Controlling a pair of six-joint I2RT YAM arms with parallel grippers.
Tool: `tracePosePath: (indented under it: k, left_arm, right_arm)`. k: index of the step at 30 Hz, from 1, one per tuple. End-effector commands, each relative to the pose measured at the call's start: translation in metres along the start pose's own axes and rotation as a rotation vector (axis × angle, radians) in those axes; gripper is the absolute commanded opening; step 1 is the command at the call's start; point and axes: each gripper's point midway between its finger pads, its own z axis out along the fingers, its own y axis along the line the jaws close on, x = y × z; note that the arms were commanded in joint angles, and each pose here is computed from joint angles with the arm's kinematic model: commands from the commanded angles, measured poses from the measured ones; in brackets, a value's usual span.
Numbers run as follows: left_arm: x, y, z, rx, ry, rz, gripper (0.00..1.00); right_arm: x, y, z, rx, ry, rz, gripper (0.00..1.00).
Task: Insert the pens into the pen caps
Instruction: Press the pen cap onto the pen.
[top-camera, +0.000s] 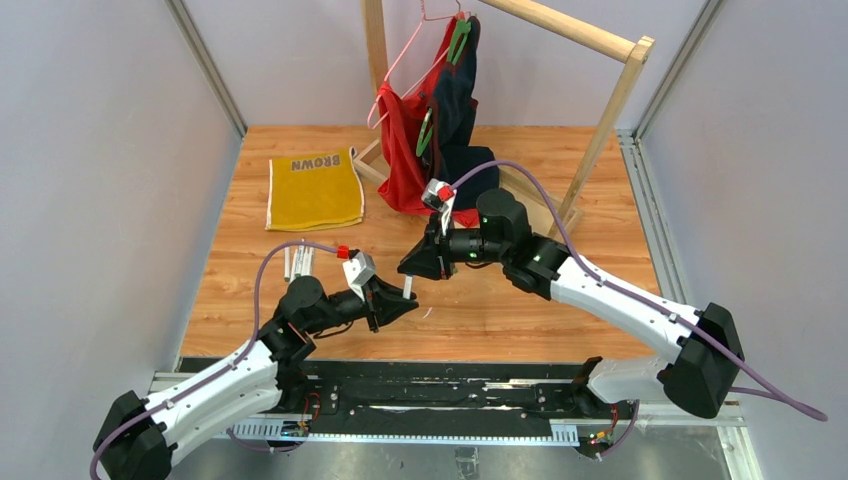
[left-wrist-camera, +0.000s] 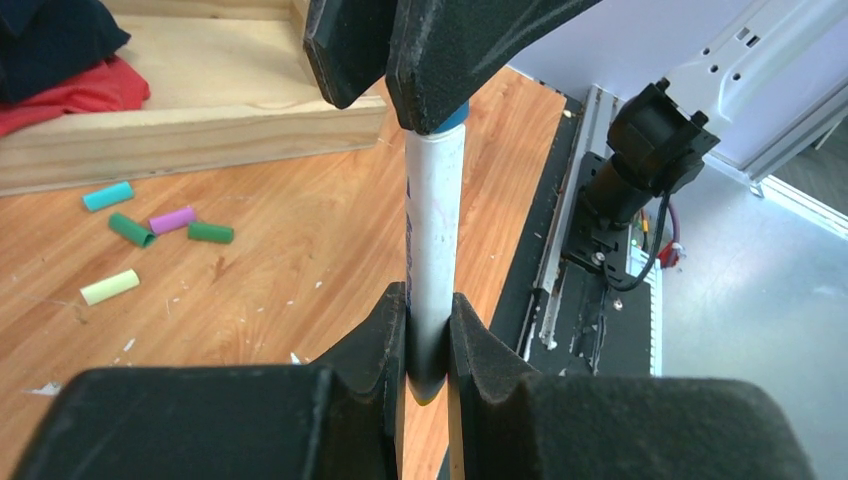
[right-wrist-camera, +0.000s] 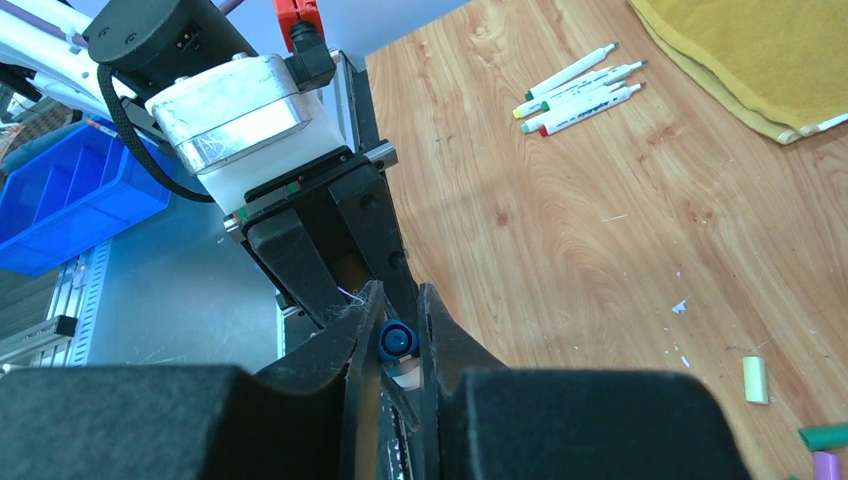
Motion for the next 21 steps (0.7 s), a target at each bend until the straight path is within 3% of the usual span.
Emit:
tracePosePath:
  k: [1,21]
  left_arm:
    - [-0.076,-0.021,0.0,0.048,-0.227,0.082,0.0]
    - [-0.119,-0.023,-0.007,0.052,-0.347,0.062,0.0]
  right_arm:
    - [0.049,0.001,0.001,0.004,0.128,0.098,0.01]
    - [0.126,0.012,-0.007,-0.019,0.289,0.267,0.01]
